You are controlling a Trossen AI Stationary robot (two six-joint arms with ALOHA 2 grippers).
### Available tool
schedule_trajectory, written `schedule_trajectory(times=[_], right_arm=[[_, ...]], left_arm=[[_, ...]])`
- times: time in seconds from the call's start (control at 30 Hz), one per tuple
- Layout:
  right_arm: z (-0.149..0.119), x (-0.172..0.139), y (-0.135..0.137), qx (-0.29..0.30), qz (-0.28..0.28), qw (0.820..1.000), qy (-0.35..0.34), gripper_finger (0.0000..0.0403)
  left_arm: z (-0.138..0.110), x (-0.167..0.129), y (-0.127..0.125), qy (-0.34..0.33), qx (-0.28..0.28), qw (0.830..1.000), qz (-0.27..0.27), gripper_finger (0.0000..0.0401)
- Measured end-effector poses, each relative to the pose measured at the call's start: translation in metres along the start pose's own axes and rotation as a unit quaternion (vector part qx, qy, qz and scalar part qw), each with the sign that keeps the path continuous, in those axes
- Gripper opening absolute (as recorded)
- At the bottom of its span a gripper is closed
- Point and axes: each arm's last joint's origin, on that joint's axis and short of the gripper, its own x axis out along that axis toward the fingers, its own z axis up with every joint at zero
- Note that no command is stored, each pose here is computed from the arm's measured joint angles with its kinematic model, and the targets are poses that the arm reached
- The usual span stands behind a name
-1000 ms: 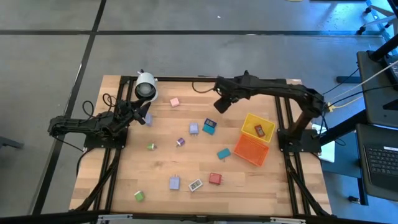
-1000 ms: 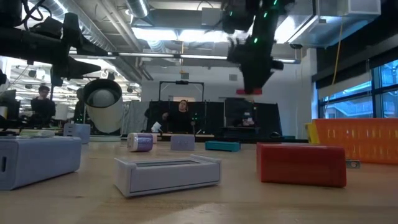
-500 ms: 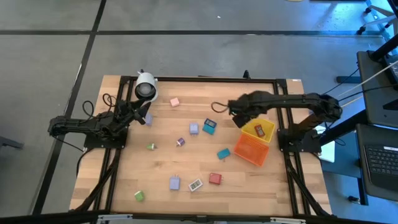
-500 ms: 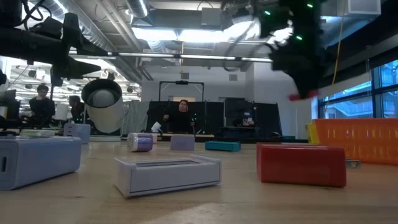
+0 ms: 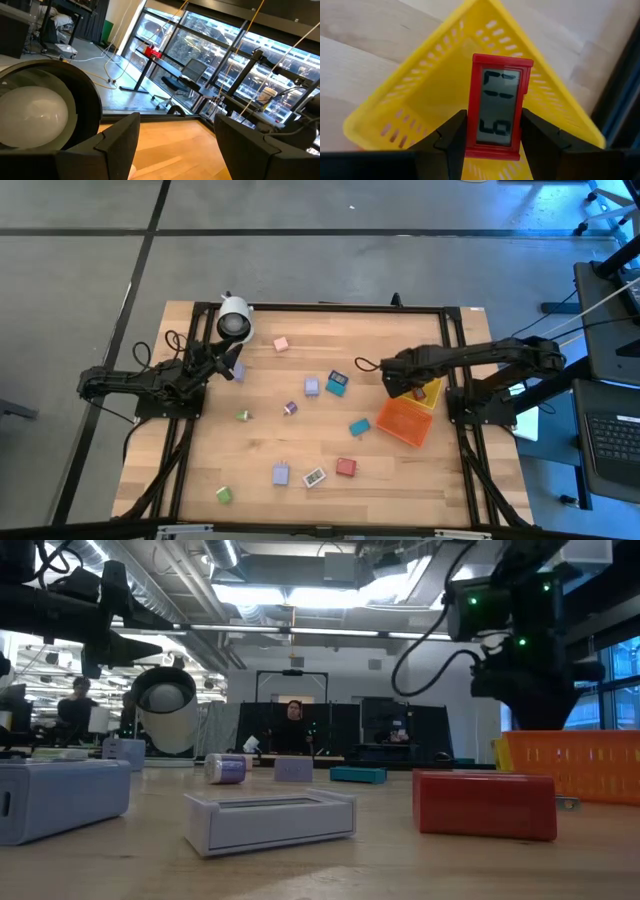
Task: Pick & Place Office items
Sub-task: Put the red digital timer into the yellow basket, then put the blue digital timer into the yellow basket
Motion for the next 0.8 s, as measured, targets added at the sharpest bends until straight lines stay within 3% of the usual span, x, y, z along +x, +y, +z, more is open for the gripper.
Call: schedule_trajectory(times=[0.37,0.8], right_arm=[[0.0,0.014,0.006,0.023,0.044,0.999,-0.018,0.0174],[0.0,0.012,0.007,0.021,0.053,0.998,-0.009,0.0287]], left_arm=[[0.0,0.0,0.0,0.0,0.0,1.0,0.0,0.0251],[0.0,0.0,0.0,0.0,0.0,1.0,0.0,0.0251]])
